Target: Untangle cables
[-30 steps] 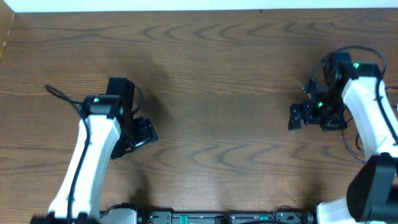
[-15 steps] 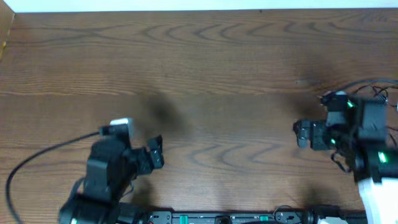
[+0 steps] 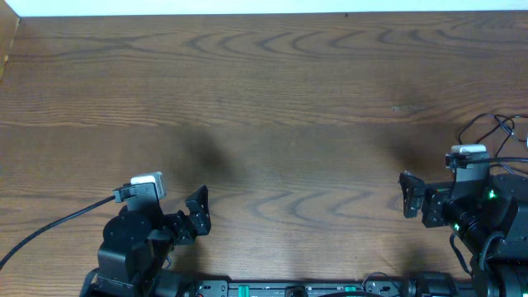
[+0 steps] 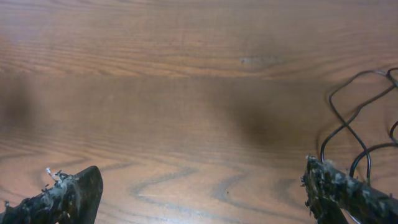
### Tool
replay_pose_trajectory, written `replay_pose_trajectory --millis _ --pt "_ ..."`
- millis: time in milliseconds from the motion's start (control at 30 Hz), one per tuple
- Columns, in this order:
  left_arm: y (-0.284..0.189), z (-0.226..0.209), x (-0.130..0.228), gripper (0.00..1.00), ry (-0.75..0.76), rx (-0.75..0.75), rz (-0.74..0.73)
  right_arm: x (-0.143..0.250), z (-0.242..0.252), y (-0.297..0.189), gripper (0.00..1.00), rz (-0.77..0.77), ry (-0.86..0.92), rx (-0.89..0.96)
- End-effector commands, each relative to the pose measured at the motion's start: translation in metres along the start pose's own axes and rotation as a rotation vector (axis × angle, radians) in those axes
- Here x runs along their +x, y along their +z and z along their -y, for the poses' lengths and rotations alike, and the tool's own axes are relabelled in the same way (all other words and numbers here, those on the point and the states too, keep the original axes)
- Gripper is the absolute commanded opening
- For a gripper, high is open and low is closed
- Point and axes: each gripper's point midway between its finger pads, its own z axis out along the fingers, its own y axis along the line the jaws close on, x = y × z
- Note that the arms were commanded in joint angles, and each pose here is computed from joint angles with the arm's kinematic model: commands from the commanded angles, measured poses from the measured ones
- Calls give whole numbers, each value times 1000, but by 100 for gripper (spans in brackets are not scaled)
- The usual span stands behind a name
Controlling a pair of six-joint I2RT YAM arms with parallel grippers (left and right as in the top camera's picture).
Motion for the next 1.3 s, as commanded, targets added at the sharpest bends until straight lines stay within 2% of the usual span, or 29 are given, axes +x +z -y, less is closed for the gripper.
replay_pose_trajectory --millis 0,500,767,933,1167,1267 --pt "0 -1 -1 98 16 -6 8 8 -1 2 99 -29 8 -5" --pt "0 -1 -1 98 16 -6 8 28 -1 1 99 -108 23 -5" --pt "0 -1 -1 98 16 -6 8 38 2 -7 99 -58 12 24" --pt "0 -1 -1 98 16 -6 8 30 2 -8 99 93 -41 28" --pt "0 -1 -1 98 16 -6 8 -6 1 -15 99 474 -116 36" --pt "0 -1 -1 98 16 -6 8 -13 1 -17 99 582 -134 38"
